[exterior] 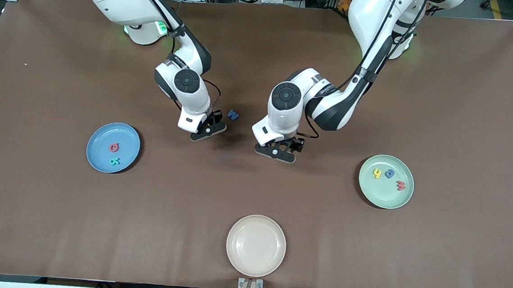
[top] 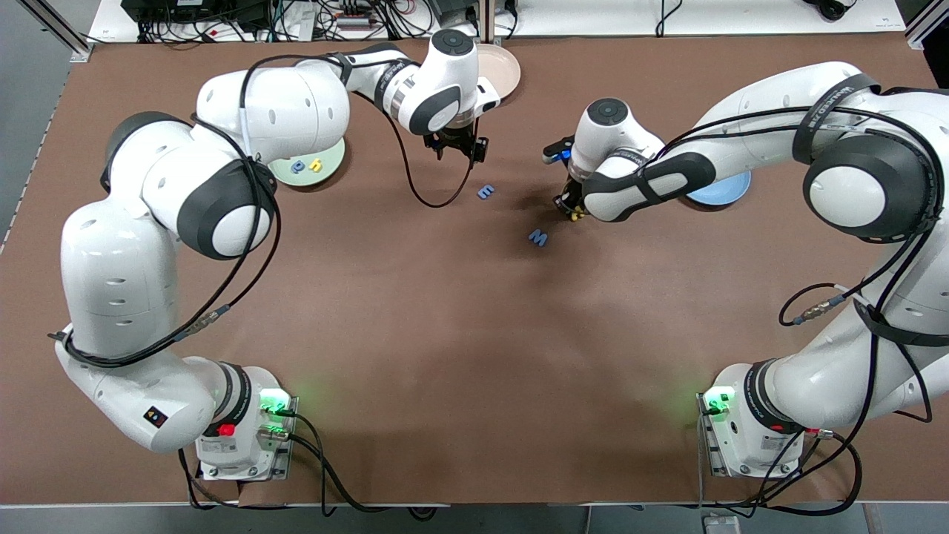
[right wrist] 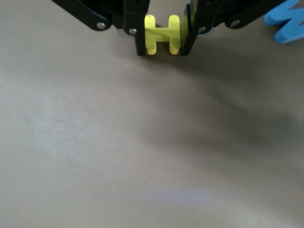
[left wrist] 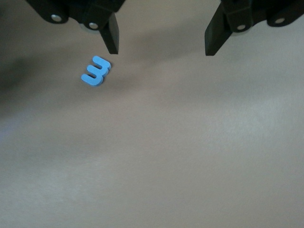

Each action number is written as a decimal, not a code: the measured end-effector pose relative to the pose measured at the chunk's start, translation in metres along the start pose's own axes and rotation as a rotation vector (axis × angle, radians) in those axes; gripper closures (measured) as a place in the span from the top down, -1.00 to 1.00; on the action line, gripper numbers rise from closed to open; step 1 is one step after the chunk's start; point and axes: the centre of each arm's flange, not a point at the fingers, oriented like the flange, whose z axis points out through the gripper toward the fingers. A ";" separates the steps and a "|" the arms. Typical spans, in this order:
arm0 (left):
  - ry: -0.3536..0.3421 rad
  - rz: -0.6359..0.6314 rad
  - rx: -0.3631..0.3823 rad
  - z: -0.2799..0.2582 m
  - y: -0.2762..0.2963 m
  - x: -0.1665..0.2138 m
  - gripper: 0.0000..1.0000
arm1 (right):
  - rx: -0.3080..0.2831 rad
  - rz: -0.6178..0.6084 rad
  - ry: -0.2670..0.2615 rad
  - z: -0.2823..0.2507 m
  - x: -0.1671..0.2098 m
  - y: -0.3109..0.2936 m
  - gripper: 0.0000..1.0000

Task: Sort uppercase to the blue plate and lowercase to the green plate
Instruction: 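Grasp the yellow H with the right gripper while the left gripper reaches the m, then place the H on the blue plate while the left gripper grasps the m, then place the m on the green plate while the right gripper reaches the M, then lower the right gripper and grasp the blue M while the left gripper withdraws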

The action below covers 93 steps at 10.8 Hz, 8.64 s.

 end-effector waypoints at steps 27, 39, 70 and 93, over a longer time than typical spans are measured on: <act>0.017 0.253 -0.050 0.076 0.068 -0.016 0.34 | -0.167 -0.038 0.013 -0.038 -0.008 0.264 1.00; 0.022 0.244 -0.050 0.085 0.066 -0.007 -0.37 | -0.111 0.053 -0.041 -0.067 -0.005 0.246 1.00; -0.038 -0.072 0.113 -0.115 -0.378 0.033 1.00 | 0.061 -0.209 -0.071 -0.018 -0.005 -0.101 1.00; 0.070 -0.176 -0.007 -0.346 -0.367 -0.065 1.00 | 0.026 -0.192 -0.045 0.014 -0.018 -0.118 1.00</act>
